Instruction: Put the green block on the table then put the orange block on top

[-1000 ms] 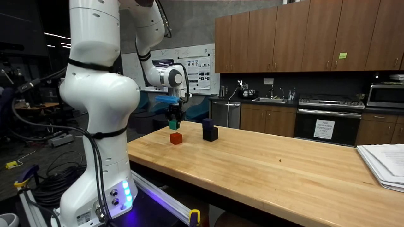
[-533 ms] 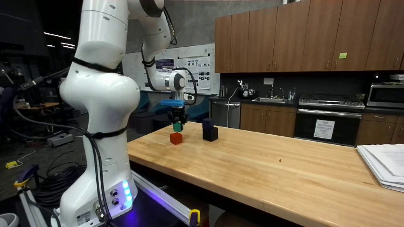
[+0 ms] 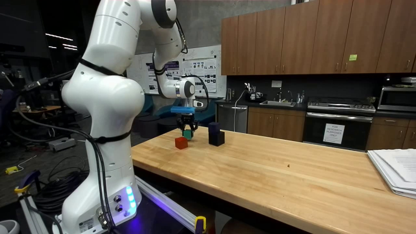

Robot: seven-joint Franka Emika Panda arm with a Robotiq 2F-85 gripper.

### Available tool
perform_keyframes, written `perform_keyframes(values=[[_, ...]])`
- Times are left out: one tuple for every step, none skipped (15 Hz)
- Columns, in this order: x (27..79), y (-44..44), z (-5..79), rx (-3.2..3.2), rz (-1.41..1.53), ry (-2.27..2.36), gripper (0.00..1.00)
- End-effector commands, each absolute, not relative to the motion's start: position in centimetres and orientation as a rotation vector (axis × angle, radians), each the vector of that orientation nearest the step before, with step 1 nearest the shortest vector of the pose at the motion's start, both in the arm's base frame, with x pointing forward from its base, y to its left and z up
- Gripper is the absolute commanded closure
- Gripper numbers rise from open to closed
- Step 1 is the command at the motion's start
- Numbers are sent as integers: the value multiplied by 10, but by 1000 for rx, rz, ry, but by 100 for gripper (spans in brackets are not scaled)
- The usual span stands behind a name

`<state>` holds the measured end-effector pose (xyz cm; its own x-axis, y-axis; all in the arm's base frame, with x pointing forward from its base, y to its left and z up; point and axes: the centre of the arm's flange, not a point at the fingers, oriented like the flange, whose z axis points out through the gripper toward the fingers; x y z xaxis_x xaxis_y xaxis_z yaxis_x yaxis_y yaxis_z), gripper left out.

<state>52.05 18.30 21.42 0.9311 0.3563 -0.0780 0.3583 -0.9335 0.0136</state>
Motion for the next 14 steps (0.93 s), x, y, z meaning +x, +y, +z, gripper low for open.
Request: perform_keyframes(values=[[521,175,229,3029,-110,567,14],[518,172,232,3029,-110,557,6],[516,170,234,3031,-110,547,2],[513,168,237,3033,-110,536,0],[508,166,241,3036,-112,519,0],[504,165,246,3037,-112,501,0],[499,165,250,3037,-116,481,0],[493,165,256,3041,-119,459,0],[488,165,260,3044,-122,436,0],[481,164,265,3050,-122,409,0],[473,164,268,3054,-127,380,0],[466,165,273,3057,-123,352,0],[459,167,276,3059,-119,328,0],[453,168,279,3061,-113,303,0]])
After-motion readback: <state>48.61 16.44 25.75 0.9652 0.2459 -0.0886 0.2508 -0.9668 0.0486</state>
